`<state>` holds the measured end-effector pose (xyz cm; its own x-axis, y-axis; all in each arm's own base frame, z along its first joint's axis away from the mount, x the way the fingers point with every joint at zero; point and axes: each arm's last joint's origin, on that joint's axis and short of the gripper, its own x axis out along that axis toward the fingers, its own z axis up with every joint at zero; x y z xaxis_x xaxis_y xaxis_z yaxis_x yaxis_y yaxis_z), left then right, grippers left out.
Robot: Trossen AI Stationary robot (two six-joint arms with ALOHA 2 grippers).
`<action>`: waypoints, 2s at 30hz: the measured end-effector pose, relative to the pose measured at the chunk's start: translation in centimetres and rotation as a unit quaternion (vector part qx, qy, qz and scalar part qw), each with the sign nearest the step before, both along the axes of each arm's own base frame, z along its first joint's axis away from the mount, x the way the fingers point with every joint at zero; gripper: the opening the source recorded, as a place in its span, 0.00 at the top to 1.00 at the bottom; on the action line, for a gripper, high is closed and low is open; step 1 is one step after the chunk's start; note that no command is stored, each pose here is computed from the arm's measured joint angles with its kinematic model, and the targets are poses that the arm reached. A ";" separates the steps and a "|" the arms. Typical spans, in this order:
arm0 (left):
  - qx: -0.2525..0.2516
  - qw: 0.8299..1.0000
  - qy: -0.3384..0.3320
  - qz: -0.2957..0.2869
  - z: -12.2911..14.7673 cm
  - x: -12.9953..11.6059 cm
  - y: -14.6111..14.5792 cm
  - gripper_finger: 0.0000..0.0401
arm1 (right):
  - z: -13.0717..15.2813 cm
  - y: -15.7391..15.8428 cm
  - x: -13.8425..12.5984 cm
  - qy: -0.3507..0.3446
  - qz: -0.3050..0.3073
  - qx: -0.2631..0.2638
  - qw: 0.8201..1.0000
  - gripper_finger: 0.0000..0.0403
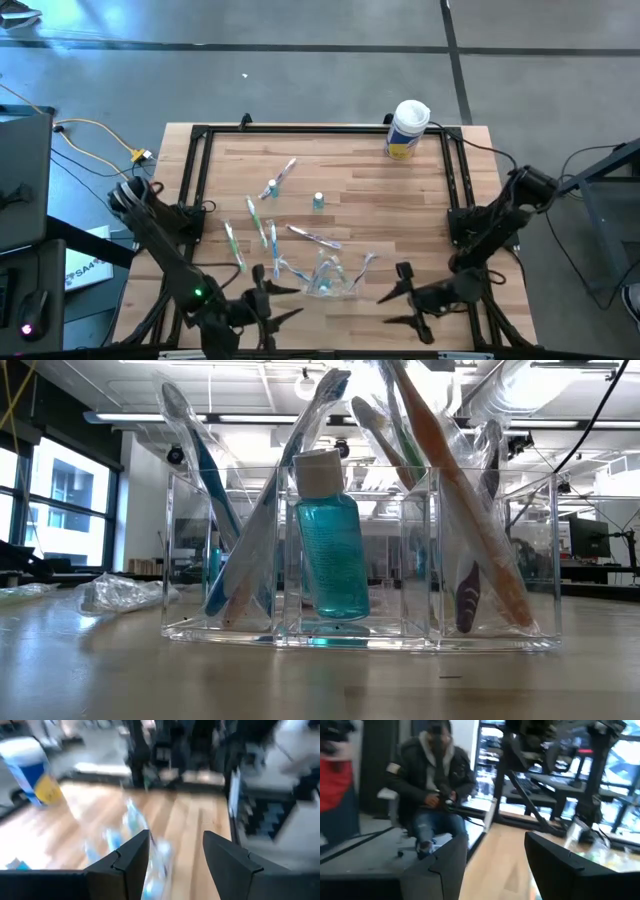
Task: Pick & Place toothbrushing station
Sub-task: Put the green toothbrush into the transparent organizer
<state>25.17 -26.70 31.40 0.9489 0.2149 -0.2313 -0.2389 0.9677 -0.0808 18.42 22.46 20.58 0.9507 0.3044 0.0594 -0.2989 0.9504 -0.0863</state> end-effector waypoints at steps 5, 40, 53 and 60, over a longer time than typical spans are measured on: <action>0.022 0.980 0.169 -0.103 -1.0 -2.2 1.8 0.54 | 0.5 1.1 -1.8 -0.005 0.039 0.000 0.999 0.52; 0.121 0.725 0.652 -0.184 -11.6 -6.7 9.9 0.54 | -0.5 1.4 -2.3 0.061 0.029 0.062 0.996 0.52; 0.108 0.682 0.674 -0.262 -14.1 -4.2 14.9 0.54 | -1.1 1.2 -2.1 0.106 0.023 0.106 0.988 0.52; 0.101 0.675 0.681 -0.264 -15.1 -4.2 16.4 0.54 | -1.3 1.3 -2.2 0.123 0.022 0.137 0.983 0.52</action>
<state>21.00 -10.26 16.25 -0.1587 0.0882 -0.9834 0.4244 0.9054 0.0127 16.26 23.71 19.30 0.9330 0.3497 -0.0853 -0.3195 0.9137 0.2511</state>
